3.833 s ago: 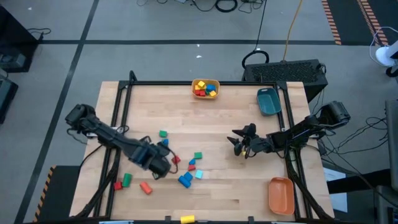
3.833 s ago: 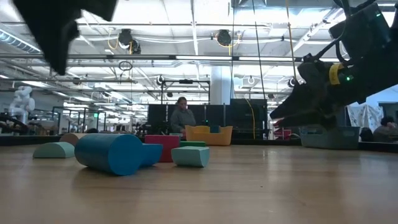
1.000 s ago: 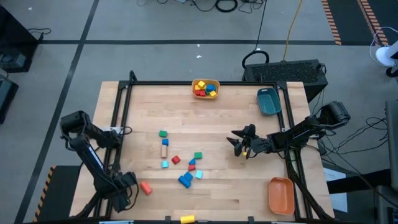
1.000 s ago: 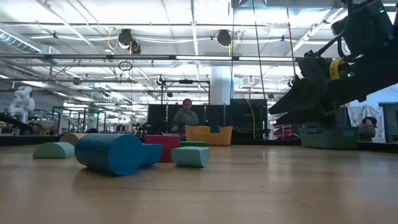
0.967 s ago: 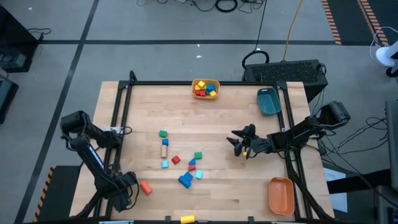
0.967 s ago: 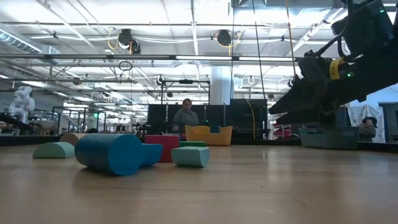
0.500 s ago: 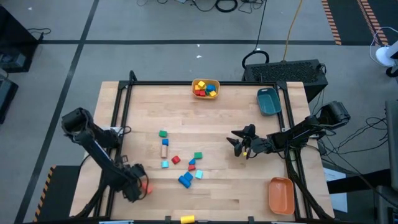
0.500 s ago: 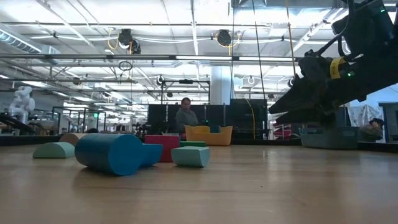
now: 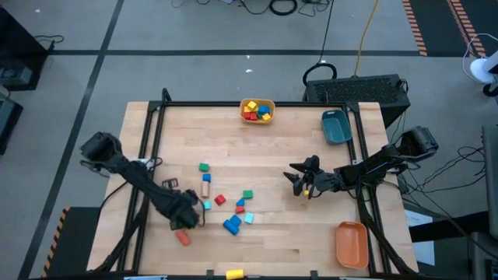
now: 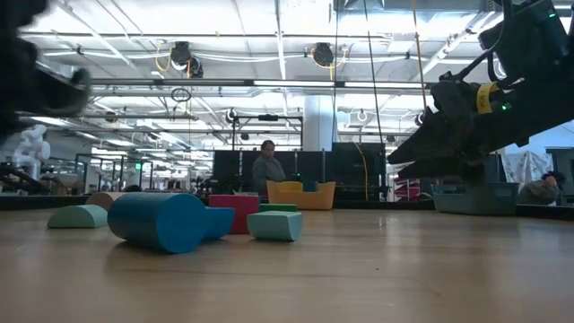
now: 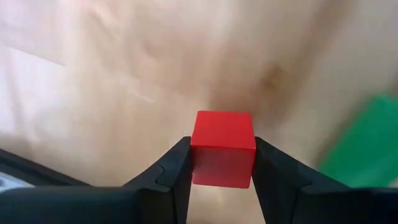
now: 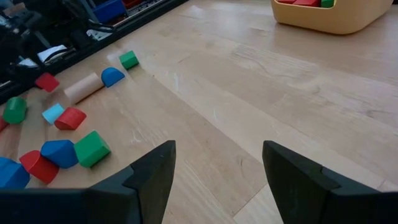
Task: Sort blocks by size
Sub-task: Put the red square block into the yellow bin
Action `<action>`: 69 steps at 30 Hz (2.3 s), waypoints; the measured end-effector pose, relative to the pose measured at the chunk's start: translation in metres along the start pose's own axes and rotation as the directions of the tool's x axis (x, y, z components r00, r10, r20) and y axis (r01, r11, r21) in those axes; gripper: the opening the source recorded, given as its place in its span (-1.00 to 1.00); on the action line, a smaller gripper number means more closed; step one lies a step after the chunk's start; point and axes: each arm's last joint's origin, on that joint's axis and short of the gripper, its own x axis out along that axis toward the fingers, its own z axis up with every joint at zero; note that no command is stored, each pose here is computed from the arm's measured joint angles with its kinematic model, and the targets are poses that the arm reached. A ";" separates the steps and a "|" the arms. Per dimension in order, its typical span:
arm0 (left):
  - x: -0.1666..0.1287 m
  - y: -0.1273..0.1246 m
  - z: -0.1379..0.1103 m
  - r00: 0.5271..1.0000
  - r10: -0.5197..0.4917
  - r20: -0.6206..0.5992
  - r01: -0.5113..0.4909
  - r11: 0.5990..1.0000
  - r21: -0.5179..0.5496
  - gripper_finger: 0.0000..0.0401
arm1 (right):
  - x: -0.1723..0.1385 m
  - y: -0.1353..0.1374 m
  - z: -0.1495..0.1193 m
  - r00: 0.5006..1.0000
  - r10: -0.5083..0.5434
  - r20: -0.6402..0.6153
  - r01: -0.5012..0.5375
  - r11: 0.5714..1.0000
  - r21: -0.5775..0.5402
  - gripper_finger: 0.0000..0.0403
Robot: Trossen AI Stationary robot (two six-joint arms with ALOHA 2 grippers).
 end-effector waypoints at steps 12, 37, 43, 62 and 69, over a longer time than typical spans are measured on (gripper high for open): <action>-0.021 0.041 0.051 0.981 0.130 0.144 -0.132 0.991 -0.001 -0.31 | -0.001 0.001 -0.001 1.000 0.005 -0.004 -0.005 1.000 -0.001 0.13; -0.062 0.211 0.194 0.509 0.255 0.822 -0.029 0.960 -0.279 -0.31 | -0.002 0.003 -0.001 1.000 0.021 0.006 -0.022 1.000 0.015 0.13; -0.046 0.253 0.212 0.417 0.260 0.871 0.084 0.943 -0.322 -0.31 | -0.002 0.003 -0.001 1.000 0.021 0.005 -0.021 1.000 0.015 0.13; 0.024 0.289 0.244 0.404 0.243 0.882 0.170 0.927 -0.333 -0.31 | 0.015 -0.019 0.016 0.994 -0.098 0.044 0.096 0.994 0.045 0.13; 0.033 0.287 0.247 0.421 0.235 0.876 0.169 0.929 -0.330 -0.29 | 0.018 -0.023 0.019 0.995 -0.097 0.034 0.095 0.994 0.053 0.13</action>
